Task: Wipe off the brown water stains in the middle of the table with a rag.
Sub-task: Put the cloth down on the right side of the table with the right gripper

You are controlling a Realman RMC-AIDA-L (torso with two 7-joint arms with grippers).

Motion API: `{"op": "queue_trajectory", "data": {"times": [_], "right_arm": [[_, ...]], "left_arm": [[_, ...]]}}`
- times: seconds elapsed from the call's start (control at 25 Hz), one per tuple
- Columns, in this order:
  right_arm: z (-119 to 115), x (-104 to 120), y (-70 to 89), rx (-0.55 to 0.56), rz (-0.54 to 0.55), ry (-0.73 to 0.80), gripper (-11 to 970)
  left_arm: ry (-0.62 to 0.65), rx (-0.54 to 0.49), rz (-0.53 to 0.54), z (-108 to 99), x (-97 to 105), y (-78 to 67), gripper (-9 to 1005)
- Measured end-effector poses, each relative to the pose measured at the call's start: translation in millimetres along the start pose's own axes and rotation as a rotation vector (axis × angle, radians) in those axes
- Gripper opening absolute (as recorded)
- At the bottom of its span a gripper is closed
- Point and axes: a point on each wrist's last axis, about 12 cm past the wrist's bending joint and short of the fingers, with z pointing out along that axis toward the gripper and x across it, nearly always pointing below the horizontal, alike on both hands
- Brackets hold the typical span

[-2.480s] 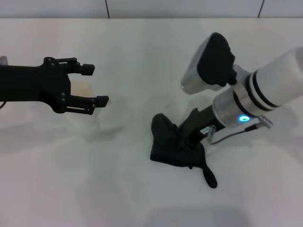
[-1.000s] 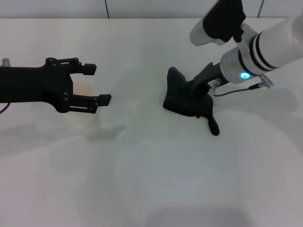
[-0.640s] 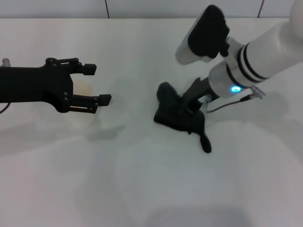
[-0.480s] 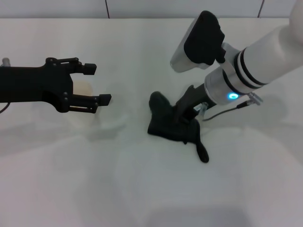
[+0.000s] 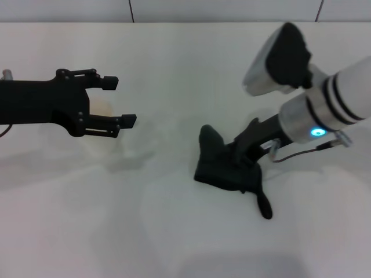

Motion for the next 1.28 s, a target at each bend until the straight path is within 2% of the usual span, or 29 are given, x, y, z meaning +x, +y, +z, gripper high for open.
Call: {"op": "queue_trajectory", "data": {"times": [0.4,0.72,1.08,1.28], "right_arm": [[-41,36,-29.1,0.075,0.143,-0.096,132],[-74,76,-50.9,0.122,0.263,-0.151,138],[-87,105,-61.6,0.16,0.33,-0.171,144],[-91,110,-65.4,0.178,0.343,-0.178,147]], "left_arm": [[-0.023,-0.002,0.013,-1,-3,0.1,886],[-0.026,-0.015,0.011,0,-2,1.4,886],[-0.028,-0.026,0.008,0,-2,2.5,886],[-0.029,-0.027,0.007,0,-2,2.6,886]]}}
